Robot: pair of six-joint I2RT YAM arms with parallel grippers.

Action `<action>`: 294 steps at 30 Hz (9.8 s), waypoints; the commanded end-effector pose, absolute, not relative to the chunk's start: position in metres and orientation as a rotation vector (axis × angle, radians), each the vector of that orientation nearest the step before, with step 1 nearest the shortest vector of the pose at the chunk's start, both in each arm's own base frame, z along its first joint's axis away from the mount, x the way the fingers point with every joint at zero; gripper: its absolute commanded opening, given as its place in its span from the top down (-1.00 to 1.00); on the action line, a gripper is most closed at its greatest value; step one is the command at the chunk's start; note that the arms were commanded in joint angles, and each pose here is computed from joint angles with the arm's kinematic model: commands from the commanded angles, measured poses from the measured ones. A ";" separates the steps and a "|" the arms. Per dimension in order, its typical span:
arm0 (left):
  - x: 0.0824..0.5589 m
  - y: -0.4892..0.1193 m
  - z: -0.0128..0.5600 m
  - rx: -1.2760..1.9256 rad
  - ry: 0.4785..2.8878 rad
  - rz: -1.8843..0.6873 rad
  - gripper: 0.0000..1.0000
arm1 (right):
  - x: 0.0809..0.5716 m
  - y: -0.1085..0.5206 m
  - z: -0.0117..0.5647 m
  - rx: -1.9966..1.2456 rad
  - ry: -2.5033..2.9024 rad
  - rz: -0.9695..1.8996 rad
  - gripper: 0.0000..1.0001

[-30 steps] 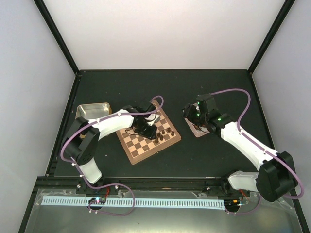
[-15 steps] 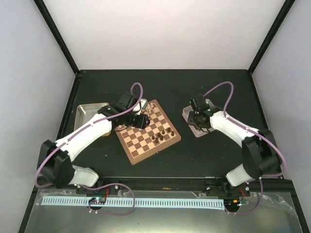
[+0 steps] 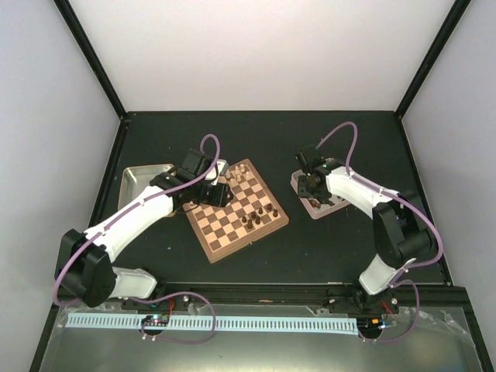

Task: Set up the chess pieces on the board
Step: Adjust the storage box at the center of the board, then pick up the chess piece from the storage box, then place the chess piece on the chessboard.

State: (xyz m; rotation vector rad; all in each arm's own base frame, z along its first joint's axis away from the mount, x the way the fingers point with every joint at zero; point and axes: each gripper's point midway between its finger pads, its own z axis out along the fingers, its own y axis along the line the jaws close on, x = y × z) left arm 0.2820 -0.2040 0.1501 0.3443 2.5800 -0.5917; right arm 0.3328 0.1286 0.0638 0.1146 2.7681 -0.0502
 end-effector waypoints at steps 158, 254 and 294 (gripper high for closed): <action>0.281 -0.258 0.287 0.253 2.159 -1.438 -0.30 | 0.257 0.331 0.263 -1.040 1.782 1.169 0.74; 0.244 -0.234 0.074 0.444 2.525 -0.751 0.47 | 0.266 0.273 0.242 -0.571 2.089 0.934 0.73; 0.257 -0.194 0.297 0.137 1.750 -1.094 -0.23 | 0.281 0.402 0.279 0.461 2.224 1.958 0.75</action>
